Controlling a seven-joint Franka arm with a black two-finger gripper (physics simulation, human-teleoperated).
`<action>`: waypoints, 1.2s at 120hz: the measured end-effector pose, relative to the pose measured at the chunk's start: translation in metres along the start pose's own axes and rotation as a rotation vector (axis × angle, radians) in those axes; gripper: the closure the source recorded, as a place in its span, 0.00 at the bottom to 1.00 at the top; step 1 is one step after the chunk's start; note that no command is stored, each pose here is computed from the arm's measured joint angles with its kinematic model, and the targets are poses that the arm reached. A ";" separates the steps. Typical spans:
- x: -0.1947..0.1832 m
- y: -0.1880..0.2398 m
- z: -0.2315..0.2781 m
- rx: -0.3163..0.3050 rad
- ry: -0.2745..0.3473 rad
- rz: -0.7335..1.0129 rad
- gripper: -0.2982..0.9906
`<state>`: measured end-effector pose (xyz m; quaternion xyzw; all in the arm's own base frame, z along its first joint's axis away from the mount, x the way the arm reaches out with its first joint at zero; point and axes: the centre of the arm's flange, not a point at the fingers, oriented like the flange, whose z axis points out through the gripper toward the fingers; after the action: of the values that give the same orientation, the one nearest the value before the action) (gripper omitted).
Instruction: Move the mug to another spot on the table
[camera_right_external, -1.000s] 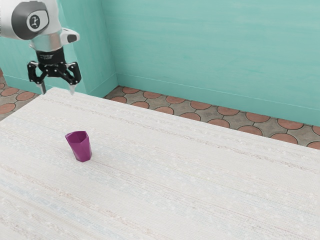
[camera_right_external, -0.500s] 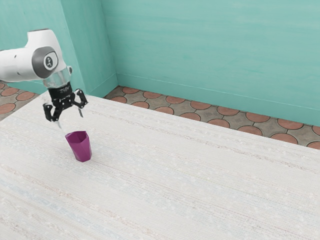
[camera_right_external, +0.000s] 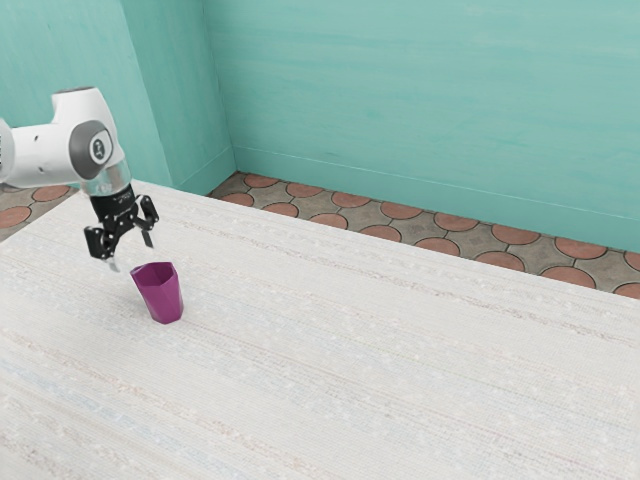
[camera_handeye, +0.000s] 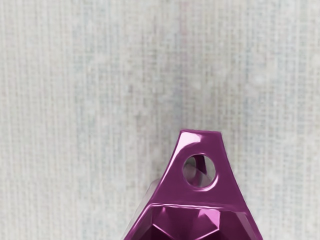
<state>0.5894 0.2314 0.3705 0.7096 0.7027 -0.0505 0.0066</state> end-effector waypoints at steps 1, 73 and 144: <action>0.000 0.001 0.000 -0.001 0.001 -0.001 0.23; 0.030 0.013 0.034 -0.020 0.036 0.077 0.23; 0.038 0.020 0.068 -0.040 0.037 0.131 0.23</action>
<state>0.6050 0.2639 0.2981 0.7546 0.6556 -0.0227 0.0111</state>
